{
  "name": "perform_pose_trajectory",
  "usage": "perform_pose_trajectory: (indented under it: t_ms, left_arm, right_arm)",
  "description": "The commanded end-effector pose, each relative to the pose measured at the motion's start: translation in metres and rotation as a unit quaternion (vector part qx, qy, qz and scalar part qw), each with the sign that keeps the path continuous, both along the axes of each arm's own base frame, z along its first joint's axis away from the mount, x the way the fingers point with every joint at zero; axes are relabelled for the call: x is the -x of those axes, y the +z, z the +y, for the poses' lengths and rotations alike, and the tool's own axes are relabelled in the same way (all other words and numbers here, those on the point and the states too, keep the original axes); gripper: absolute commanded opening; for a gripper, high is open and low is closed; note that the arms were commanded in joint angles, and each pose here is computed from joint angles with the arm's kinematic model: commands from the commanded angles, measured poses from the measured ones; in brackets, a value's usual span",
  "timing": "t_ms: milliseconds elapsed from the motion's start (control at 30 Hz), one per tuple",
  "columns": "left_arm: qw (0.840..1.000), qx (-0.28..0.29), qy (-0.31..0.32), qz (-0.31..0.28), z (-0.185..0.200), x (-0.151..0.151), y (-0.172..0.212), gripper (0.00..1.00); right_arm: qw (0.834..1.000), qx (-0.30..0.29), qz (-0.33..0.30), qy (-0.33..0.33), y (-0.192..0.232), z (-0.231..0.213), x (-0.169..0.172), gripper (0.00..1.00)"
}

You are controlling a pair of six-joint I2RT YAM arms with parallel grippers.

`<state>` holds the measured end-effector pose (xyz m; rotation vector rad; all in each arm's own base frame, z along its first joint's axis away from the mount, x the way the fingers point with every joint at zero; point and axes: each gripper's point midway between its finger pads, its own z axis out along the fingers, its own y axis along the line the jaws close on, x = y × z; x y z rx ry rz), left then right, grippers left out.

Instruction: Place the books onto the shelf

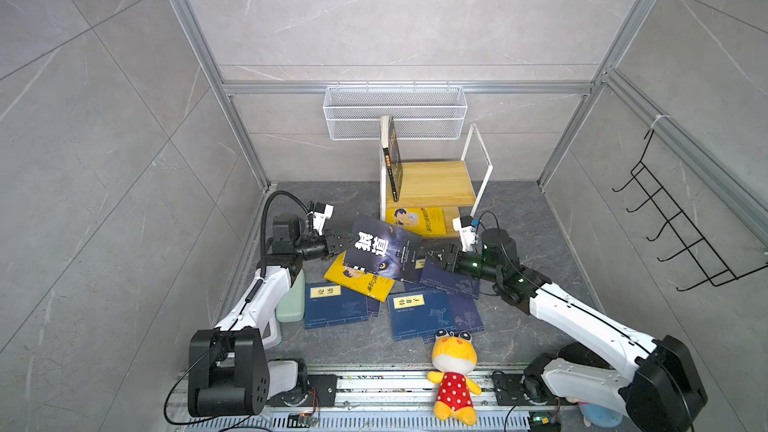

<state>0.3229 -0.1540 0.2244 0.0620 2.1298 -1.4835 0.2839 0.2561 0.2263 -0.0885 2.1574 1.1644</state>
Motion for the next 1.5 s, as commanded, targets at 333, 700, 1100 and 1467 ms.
perform_pose_trajectory:
  t_ms: [333,700,1100,1467]
  left_arm:
    - [0.999,0.022,0.039,0.005,0.013,-0.006,0.023,0.0]
    - [0.998,0.024,0.054,0.018,0.018,-0.007,0.023,0.0]
    - [0.997,0.01,0.07,0.009,0.023,-0.011,0.02,0.0]
    - [0.997,0.015,0.079,0.019,0.027,-0.011,0.02,0.0]
  right_arm:
    - [0.937,0.266,-0.22,0.042,0.015,0.022,0.037,0.66]
    - [0.84,0.399,-0.352,0.106,0.011,0.095,0.054,0.71]
    - [0.764,0.476,-0.422,0.113,-0.018,0.149,0.024,0.74]
    - [0.754,0.501,-0.42,0.06,-0.031,0.159,-0.022,0.65]
